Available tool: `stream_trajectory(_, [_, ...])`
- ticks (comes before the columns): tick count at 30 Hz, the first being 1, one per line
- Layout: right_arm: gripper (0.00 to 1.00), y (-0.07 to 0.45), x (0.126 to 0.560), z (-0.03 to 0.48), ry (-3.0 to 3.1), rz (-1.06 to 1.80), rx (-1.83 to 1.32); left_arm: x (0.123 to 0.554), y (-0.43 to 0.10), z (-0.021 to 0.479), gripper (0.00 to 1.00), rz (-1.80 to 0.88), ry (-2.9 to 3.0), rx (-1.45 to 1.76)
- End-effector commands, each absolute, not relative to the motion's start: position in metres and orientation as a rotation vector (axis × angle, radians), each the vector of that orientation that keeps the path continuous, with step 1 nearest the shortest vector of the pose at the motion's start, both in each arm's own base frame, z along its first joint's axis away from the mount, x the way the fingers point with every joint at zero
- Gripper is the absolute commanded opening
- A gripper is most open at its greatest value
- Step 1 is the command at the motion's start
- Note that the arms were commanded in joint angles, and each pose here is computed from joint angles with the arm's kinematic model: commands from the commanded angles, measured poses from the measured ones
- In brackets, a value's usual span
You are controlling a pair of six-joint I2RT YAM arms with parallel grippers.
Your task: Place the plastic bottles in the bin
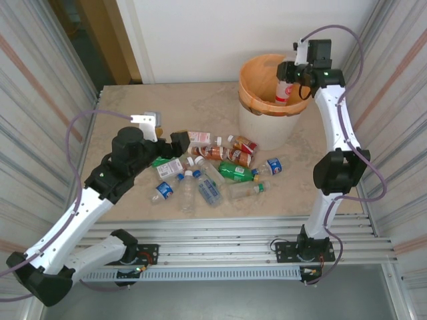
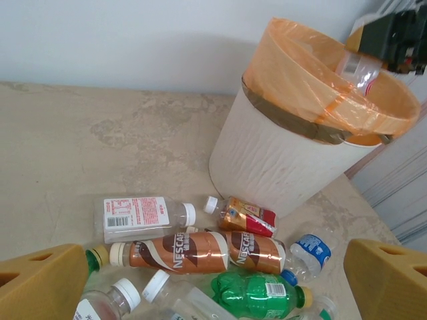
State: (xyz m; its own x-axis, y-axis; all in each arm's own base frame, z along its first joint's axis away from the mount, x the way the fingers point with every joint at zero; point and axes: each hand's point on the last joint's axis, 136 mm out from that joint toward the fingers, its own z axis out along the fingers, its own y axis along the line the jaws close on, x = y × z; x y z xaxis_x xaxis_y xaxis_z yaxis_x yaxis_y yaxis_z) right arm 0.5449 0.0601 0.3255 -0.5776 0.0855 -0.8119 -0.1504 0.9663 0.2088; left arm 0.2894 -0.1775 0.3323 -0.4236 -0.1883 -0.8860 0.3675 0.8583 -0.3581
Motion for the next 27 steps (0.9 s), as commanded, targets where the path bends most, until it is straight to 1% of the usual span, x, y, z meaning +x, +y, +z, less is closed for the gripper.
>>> stream_trajectory(1, [0.46,0.056,0.537,0.325,2.169,0.258,-0.081,0.294,-0.174,0.326,0.99,-0.614,1.929,0.1])
stream_trajectory(4, [0.51,0.054,0.536,0.31,2.202,0.253,-0.074,0.296,-0.174,0.324,0.99,-0.612,1.935,0.094])
stream_trajectory(10, [0.77,0.053,0.536,0.304,2.213,0.243,-0.07,0.298,-0.175,0.321,0.99,-0.617,1.951,0.089])
stream_trajectory(12, [0.82,0.054,0.535,0.31,2.202,0.244,-0.072,0.299,-0.174,0.319,0.99,-0.612,1.961,0.085])
stream_trajectory(14, [0.85,0.054,0.534,0.318,2.187,0.246,-0.073,0.299,-0.173,0.317,0.99,-0.609,1.967,0.078])
stream_trajectory(24, [0.88,0.062,0.512,0.376,2.096,0.25,-0.087,0.307,-0.156,0.295,0.99,-0.544,2.044,0.015])
stream_trajectory(26, [0.9,0.061,0.504,0.387,2.081,0.243,-0.078,0.309,-0.151,0.285,0.99,-0.531,2.078,-0.002])
stream_trajectory(27, [0.92,0.061,0.499,0.393,2.074,0.239,-0.069,0.31,-0.147,0.278,0.99,-0.514,2.104,-0.015])
